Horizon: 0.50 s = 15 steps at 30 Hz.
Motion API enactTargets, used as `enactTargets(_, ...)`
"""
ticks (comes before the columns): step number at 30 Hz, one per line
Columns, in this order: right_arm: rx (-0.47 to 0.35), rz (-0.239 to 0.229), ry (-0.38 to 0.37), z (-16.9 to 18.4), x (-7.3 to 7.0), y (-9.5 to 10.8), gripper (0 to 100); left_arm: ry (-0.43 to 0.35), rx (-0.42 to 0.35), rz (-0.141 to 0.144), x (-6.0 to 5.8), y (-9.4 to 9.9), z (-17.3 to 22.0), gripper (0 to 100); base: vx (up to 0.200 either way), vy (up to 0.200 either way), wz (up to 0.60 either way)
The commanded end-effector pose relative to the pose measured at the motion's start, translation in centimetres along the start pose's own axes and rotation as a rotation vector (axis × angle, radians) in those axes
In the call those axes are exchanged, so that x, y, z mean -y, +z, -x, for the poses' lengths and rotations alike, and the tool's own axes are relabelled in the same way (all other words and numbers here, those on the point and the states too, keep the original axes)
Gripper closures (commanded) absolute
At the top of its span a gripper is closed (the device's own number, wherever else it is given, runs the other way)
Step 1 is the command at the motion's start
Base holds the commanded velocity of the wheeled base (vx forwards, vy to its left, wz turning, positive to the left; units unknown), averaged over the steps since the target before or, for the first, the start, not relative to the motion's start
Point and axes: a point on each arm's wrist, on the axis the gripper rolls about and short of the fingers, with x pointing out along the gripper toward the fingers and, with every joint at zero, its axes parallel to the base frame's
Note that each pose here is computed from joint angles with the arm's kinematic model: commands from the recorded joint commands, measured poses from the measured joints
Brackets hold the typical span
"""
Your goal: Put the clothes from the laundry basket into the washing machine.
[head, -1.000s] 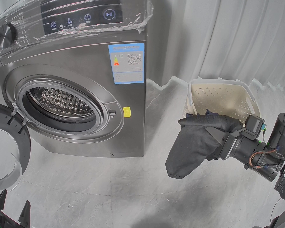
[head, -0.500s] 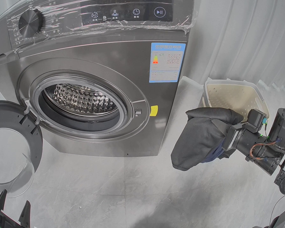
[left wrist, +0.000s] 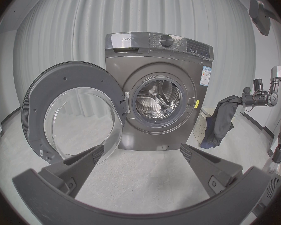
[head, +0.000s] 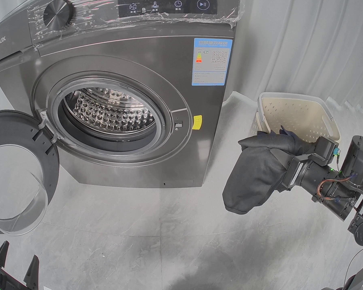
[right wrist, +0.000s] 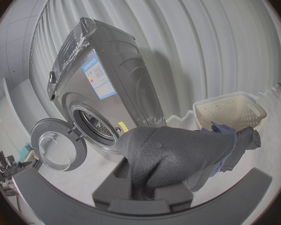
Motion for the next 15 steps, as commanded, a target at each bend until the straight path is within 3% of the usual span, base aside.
enactTargets(1, 0.004, -0.001, -0.001, -0.06, -0.01, 0.05, 100, 0.001, -0.001, 0.0, -0.02, -0.43, -0.01, 0, 0.0, 0.2, 0.0)
enactTargets(15, 0.012, -0.005, -0.002, -0.16, 0.0, 0.25, 100, 0.001, -0.001, 0.0, -0.02, -0.43, -0.01, 0, 0.0, 0.2, 0.0)
